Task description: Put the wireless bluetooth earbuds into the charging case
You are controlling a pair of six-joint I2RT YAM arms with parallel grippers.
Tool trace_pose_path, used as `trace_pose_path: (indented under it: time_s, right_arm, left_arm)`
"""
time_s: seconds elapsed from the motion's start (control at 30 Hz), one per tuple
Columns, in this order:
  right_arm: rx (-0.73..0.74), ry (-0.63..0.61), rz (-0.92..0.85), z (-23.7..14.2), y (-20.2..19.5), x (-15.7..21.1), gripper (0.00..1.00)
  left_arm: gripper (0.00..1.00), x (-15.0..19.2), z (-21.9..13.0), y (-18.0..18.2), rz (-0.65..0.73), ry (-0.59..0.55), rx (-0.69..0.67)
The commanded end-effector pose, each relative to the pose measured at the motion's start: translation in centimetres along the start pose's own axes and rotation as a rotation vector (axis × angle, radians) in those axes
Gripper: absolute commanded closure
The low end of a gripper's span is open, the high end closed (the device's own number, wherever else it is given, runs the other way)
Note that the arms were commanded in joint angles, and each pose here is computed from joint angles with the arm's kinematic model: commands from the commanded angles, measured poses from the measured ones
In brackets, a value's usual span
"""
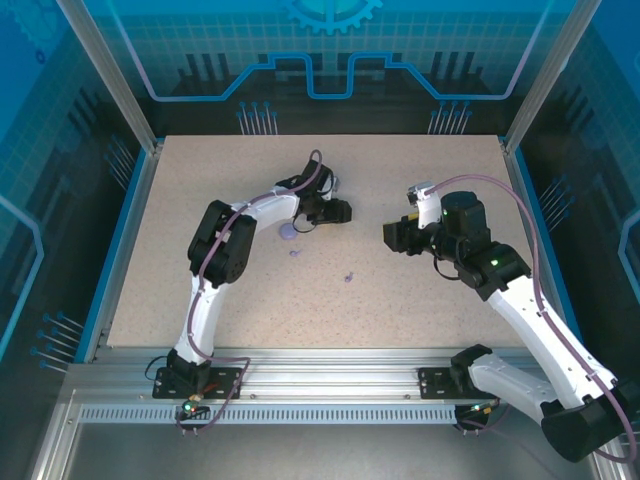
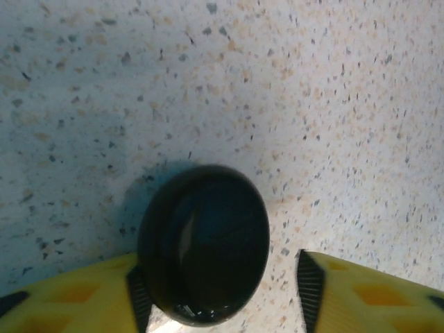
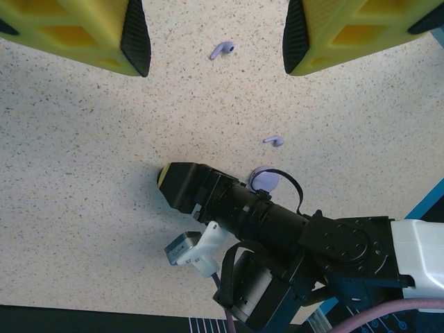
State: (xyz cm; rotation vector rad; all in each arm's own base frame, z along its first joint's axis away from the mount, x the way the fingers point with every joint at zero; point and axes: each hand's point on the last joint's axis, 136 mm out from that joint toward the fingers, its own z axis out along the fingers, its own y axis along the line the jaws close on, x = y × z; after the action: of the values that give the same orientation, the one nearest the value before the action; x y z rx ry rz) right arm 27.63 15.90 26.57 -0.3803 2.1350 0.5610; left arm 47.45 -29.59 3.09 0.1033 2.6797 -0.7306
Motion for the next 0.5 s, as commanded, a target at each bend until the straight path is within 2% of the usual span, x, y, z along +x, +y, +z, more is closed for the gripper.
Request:
trace_pose_path:
  time_s: [0.0, 0.27, 0.47]
  right_arm:
    - [0.027, 0.024, -0.007, 0.1, -0.7, 0.8, 0.44]
    - [0.033, 0.031, -0.006, 0.2, -0.9, 1.2, 0.44]
    - [0.027, 0.053, 0.001, 0.9, -1.1, 1.8, 0.42]
  left_arm:
    - [0.34, 0.0, -0.1, 2.3, -0.009, -0.001, -0.099]
    - [0.25, -1.5, -3.2, 1.8, 0.074, -0.055, -0.147]
    - [0.25, -2.8, -8.2, 0.7, 0.095, -0.15, -0.128]
